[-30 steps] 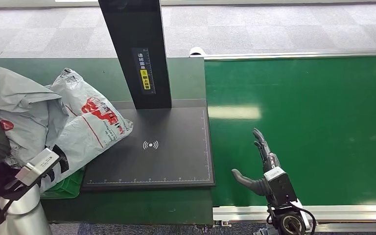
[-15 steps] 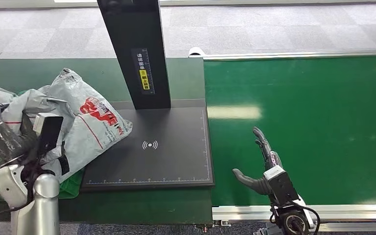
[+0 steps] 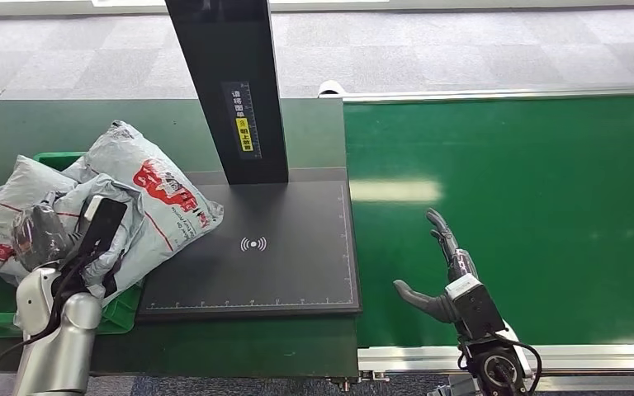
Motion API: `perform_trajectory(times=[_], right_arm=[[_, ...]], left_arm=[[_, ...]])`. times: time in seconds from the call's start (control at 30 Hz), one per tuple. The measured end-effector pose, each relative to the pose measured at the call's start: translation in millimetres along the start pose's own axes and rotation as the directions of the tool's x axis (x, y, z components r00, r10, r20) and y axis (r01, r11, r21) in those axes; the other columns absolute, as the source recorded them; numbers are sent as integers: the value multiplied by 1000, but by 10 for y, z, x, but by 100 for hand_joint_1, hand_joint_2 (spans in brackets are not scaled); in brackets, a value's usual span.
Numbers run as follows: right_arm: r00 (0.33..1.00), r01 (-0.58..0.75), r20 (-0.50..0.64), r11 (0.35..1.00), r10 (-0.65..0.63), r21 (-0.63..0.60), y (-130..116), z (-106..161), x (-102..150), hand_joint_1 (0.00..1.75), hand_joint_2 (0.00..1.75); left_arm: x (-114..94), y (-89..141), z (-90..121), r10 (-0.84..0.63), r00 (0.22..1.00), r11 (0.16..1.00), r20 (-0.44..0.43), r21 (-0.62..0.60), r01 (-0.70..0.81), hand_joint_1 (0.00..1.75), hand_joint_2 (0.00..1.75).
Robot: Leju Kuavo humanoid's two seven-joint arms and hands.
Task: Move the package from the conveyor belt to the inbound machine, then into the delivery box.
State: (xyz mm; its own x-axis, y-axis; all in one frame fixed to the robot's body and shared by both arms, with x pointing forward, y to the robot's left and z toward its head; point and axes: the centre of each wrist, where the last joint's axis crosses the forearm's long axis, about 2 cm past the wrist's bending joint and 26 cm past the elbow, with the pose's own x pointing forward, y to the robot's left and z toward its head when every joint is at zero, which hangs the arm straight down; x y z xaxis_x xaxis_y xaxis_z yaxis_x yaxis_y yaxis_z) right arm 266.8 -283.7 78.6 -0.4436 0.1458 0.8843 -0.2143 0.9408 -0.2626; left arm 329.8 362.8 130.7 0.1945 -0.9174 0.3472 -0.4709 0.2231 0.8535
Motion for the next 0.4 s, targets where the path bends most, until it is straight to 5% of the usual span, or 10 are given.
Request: perform_trajectory(times=[0.2, 0.4], right_arm=[[1000, 0, -1, 1000, 0, 0, 0, 1, 0, 0, 175], [1000, 1, -1, 1000, -1, -8, 2, -2, -5, 0, 175]], left_arm=[[-8, 10, 46, -43, 998, 989, 44, 145, 36, 0, 0], [22, 270, 24, -68, 935, 943, 348, 328, -53, 0, 0]])
